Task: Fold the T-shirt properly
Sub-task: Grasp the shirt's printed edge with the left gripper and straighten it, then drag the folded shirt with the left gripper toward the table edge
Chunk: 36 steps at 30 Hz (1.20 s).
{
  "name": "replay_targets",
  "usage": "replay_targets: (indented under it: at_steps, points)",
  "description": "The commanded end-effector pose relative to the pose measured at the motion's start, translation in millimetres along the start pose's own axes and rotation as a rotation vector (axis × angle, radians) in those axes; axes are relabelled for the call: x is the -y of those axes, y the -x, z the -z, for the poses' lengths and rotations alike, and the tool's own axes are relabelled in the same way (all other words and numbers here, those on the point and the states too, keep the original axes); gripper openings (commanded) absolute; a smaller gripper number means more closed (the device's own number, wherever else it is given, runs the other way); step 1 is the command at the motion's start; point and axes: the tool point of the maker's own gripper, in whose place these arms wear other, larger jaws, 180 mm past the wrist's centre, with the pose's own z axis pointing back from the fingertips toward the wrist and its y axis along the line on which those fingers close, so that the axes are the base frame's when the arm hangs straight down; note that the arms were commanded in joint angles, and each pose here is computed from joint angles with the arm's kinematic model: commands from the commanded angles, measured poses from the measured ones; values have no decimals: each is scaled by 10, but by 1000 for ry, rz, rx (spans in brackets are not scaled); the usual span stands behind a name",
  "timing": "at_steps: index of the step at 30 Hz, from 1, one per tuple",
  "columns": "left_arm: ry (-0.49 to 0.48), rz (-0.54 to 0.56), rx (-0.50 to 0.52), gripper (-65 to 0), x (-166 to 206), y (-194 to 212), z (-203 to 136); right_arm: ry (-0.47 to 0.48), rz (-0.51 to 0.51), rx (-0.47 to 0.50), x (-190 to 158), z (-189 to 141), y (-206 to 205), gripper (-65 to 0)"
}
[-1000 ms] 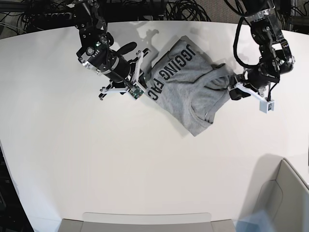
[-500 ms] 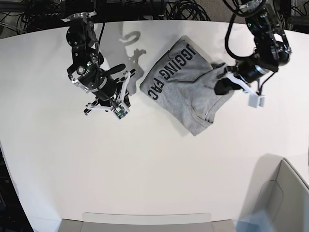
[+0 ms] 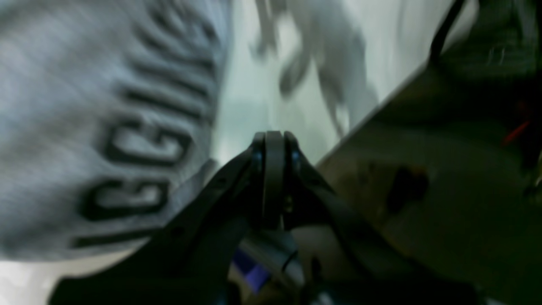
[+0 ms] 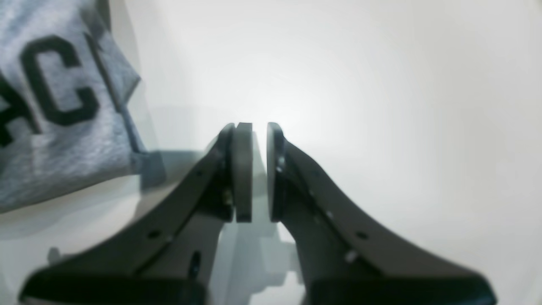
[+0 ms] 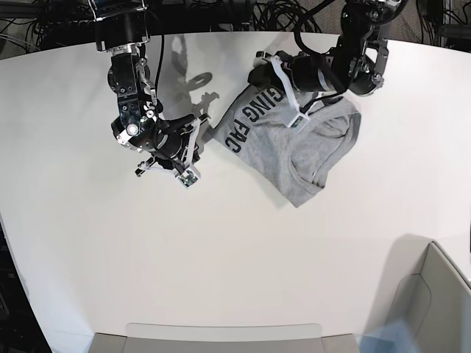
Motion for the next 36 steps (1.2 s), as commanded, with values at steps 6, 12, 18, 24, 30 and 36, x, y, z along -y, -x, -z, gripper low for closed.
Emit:
replay_targets:
  at_steps: [6,12,18,24,30,36]
  points:
    - [-142,58,-86,-650,-309,91,205,-60,-92,43,-263,61,-238,-593]
    - [-322,11,-49,-650,-873,63,96,-155,-201,39,-742,116,-293,-593]
    - [-501,-166,165,-650,-1588,-328,-617,-238,-294,46,-1161,115,-309,-593]
    - [-588,-311,347,-650,-2077,-721,-1231,-259,-307,91,-1358,-66,-321,-593]
    - [-611,-202,423,-650,-1788,-940,-1468,-177,-248,171,-1124,-475,-321,-593]
    - [-520,-164,603,-650,-1376,-1249,-1324,20,-85,187,-446,-805,-166,-593]
